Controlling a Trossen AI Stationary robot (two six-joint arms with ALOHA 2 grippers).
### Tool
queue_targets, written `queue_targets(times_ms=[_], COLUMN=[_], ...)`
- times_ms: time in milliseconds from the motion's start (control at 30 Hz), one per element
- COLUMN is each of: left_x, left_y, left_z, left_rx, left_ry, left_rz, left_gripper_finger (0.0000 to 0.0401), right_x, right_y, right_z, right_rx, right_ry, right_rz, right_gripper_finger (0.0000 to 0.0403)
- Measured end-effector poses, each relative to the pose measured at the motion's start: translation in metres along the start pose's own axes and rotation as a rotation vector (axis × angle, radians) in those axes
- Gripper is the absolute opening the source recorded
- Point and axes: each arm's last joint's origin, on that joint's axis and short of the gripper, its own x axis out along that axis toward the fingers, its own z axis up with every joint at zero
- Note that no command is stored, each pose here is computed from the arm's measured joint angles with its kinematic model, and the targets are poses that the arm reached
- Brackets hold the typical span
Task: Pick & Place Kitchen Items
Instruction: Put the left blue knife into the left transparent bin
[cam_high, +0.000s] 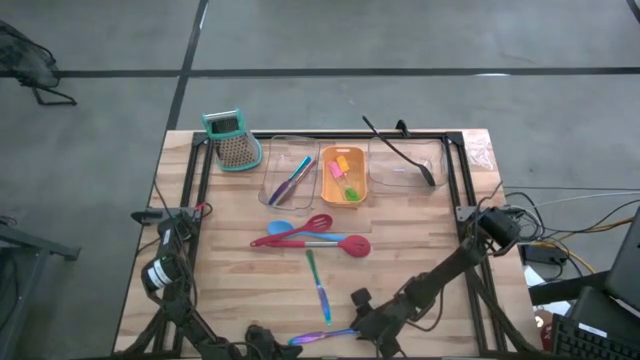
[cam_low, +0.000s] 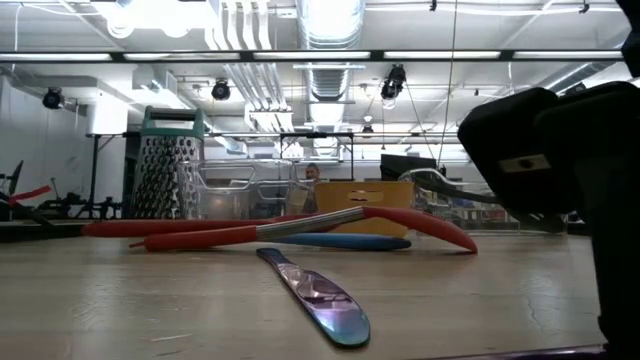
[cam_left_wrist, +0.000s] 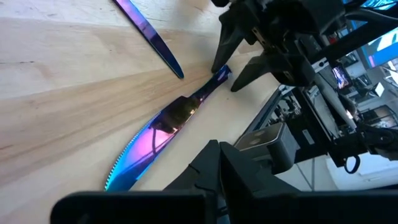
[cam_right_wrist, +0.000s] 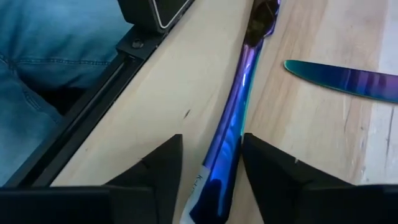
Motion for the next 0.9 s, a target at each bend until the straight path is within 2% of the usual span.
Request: queue_targets(times_ms=[300, 400, 667, 900], left_x=[0.001, 0.001, 0.001, -0.003], left_y=[-0.001, -0.001, -0.001, -0.007], left_z=[0.001, 0.001, 0.001, 0.001], left_rx=[0.009, 0.024, 0.091, 0.244], left_ry=[-0.002, -0.002, -0.002, 0.018], left_rz=[0.000, 0.000, 0.000, -0.009], left_gripper_finger=[0.0008, 0.0012, 0.0023, 0.0016], right_x=[0.000, 0.000, 0.001, 0.004], right_y=[-0.007, -0.009, -0.016, -0.022], right_z=[-0.006, -0.006, -0.001, 0.002], right_rx=[-0.011, -0.025, -0.061, -0.139], right_ry=[0.063, 0.062, 0.054, 0.039], right_rz=[-0.068, -0.092, -0.101, -0.073], right_gripper_finger=[0.0042, 0.0014, 0.0008, 0.0008])
